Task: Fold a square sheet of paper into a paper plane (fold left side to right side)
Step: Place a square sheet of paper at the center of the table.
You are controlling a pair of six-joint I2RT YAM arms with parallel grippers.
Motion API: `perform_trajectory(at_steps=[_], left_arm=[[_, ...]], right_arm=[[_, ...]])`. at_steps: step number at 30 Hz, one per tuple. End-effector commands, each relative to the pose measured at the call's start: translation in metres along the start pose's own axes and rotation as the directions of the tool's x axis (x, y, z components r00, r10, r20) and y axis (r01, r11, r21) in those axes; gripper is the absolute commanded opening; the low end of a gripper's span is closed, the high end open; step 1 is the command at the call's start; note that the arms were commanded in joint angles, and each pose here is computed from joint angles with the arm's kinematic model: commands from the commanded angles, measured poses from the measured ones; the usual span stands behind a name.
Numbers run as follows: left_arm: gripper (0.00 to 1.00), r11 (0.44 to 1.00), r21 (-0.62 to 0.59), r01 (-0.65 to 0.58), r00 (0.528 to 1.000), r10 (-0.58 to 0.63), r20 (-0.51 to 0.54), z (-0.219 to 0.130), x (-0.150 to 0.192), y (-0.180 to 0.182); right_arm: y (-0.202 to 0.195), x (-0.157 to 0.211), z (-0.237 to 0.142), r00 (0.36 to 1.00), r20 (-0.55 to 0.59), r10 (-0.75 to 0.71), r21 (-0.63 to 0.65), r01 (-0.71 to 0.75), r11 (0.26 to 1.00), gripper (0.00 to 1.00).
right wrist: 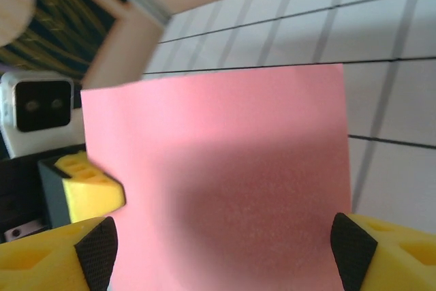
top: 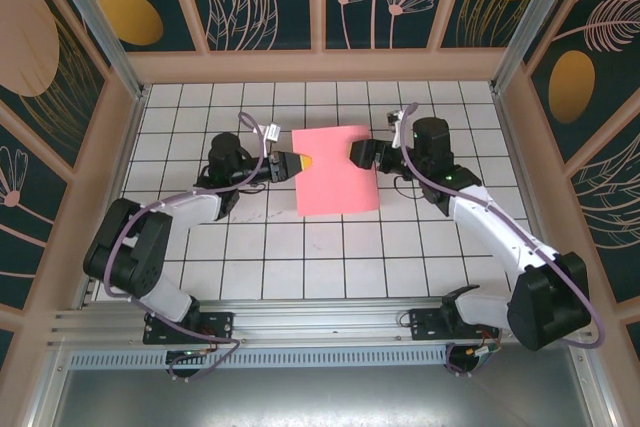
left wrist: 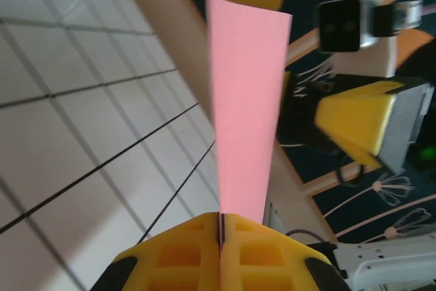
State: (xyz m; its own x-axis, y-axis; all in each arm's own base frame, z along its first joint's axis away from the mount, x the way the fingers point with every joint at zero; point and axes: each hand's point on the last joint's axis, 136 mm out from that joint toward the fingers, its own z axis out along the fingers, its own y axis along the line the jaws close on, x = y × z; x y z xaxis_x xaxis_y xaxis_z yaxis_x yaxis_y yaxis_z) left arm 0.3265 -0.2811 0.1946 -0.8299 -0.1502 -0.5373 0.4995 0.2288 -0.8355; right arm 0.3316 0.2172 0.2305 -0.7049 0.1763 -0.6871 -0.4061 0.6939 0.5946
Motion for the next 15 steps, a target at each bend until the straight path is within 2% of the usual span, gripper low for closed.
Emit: perform_trajectory(at_steps=[1,3,7,13,15], left_arm=[[0.00,0.991,-0.114,0.071,0.995,-0.079,-0.063,0.007,0.021,0.042],[0.01,0.978,-0.179,0.105,0.988,-0.122,-0.091,0.009,0.034,0.067],[0.01,0.942,-0.296,0.156,0.968,-0.205,-0.144,0.010,0.059,0.108],[0.01,0.916,-0.362,0.173,0.958,-0.242,-0.152,0.009,0.068,0.128],[0.01,0.908,-0.382,0.172,0.956,-0.247,-0.157,0.007,0.070,0.132]], right_arm=[[-0.040,0.024,0.003,0.998,-0.055,0.037,0.161,-0.027,0.987,0.82],[-0.046,0.035,0.010,0.995,-0.080,0.061,0.157,-0.048,0.986,0.76],[-0.054,0.060,0.028,0.979,-0.154,0.136,0.136,-0.115,0.984,0.48],[-0.064,0.095,0.060,0.944,-0.258,0.206,0.146,-0.172,0.974,0.16],[-0.070,0.106,0.069,0.934,-0.282,0.220,0.168,-0.178,0.970,0.09]])
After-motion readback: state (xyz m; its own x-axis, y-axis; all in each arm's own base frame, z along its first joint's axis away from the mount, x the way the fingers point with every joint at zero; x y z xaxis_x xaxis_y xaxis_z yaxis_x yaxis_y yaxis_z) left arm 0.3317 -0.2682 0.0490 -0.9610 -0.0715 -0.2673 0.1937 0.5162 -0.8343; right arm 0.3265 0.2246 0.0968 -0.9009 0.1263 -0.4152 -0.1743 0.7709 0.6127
